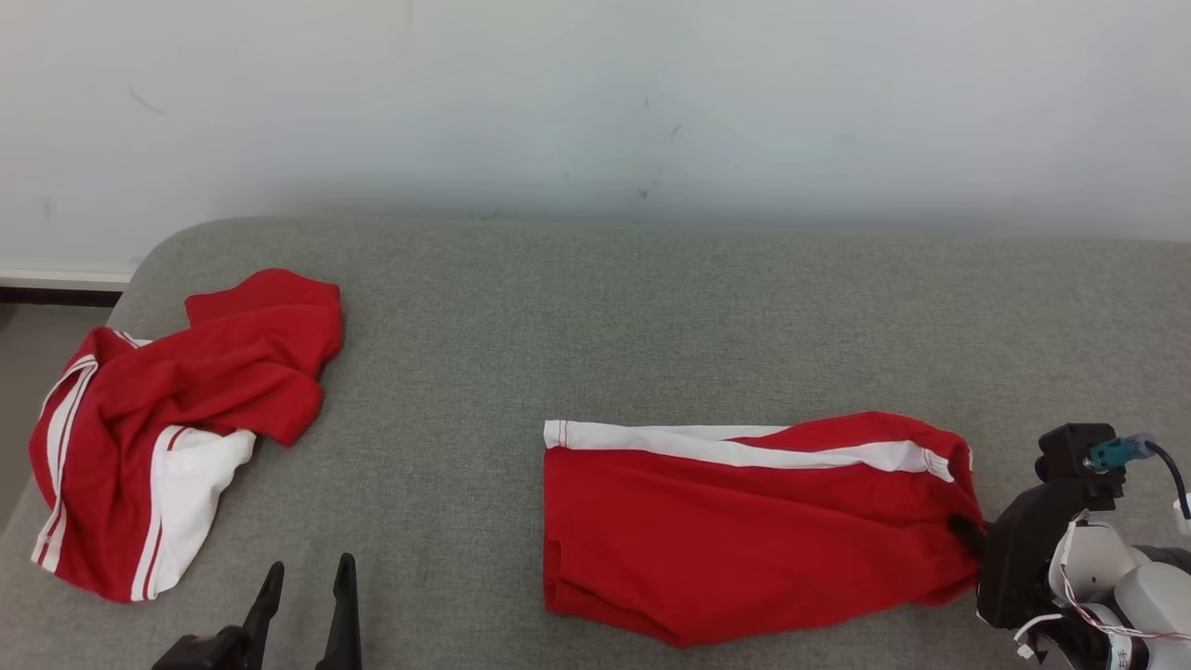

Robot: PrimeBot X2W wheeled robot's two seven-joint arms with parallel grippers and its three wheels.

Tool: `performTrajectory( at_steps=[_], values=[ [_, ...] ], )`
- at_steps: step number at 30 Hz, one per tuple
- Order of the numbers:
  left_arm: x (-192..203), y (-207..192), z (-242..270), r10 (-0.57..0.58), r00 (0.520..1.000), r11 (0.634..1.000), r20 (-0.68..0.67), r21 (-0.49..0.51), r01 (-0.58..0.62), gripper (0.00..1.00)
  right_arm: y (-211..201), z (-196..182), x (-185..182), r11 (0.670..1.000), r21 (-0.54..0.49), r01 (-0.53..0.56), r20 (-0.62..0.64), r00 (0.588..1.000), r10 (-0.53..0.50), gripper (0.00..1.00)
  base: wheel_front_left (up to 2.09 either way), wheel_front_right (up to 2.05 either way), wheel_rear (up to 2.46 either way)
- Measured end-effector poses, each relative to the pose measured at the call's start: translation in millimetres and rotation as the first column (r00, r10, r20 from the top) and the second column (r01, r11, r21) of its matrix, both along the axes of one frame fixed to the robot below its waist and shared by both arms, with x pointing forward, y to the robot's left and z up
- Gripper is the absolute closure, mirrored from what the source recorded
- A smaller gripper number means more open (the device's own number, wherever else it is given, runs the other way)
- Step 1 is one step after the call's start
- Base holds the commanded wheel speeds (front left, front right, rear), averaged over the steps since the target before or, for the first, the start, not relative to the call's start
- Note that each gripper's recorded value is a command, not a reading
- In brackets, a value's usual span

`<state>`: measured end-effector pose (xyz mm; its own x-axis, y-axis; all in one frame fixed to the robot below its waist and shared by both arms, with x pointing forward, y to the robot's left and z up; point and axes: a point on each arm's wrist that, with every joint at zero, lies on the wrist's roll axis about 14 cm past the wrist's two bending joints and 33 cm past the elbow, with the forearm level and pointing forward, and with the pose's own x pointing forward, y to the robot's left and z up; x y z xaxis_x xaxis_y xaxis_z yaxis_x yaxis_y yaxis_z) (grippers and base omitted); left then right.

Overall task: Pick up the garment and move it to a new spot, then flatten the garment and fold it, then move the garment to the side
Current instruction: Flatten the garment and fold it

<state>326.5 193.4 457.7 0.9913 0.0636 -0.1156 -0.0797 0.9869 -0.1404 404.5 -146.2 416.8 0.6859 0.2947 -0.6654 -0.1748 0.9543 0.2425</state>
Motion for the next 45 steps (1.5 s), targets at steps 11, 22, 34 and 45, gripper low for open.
performTrajectory(
  at_steps=[11, 22, 34, 45],
  values=[
    [2.9, -15.1, 0.0, -0.042, 0.999, 0.999, 0.002, -0.009, 0.042, 0.00, 65.7, 47.8, -20.0, 0.937, 0.235, -0.258, 0.059, 0.966, 0.251, 1.00, 0.00, 0.00, 0.00],
    [-0.5, -25.0, -2.2, -0.055, 0.998, 0.998, -0.006, -0.037, 0.055, 0.00, 118.6, 81.4, -30.3, 0.842, 0.378, -0.386, 0.052, 0.916, 0.397, 1.00, 0.00, 0.00, 0.00],
    [-9.4, -21.6, -8.8, -0.027, 0.999, 0.998, -0.026, -0.059, 0.025, 0.00, 172.5, 84.7, -37.6, 0.780, 0.421, -0.463, -0.020, 0.855, 0.518, 1.00, 0.00, 0.00, 0.00],
    [-12.3, -17.7, -16.8, -0.006, 0.999, 0.997, -0.053, -0.075, 0.002, 0.00, 185.3, 57.8, -30.6, 0.824, 0.359, -0.438, -0.142, 0.847, 0.512, 1.00, 0.00, 0.00, 0.00]
  ],
)
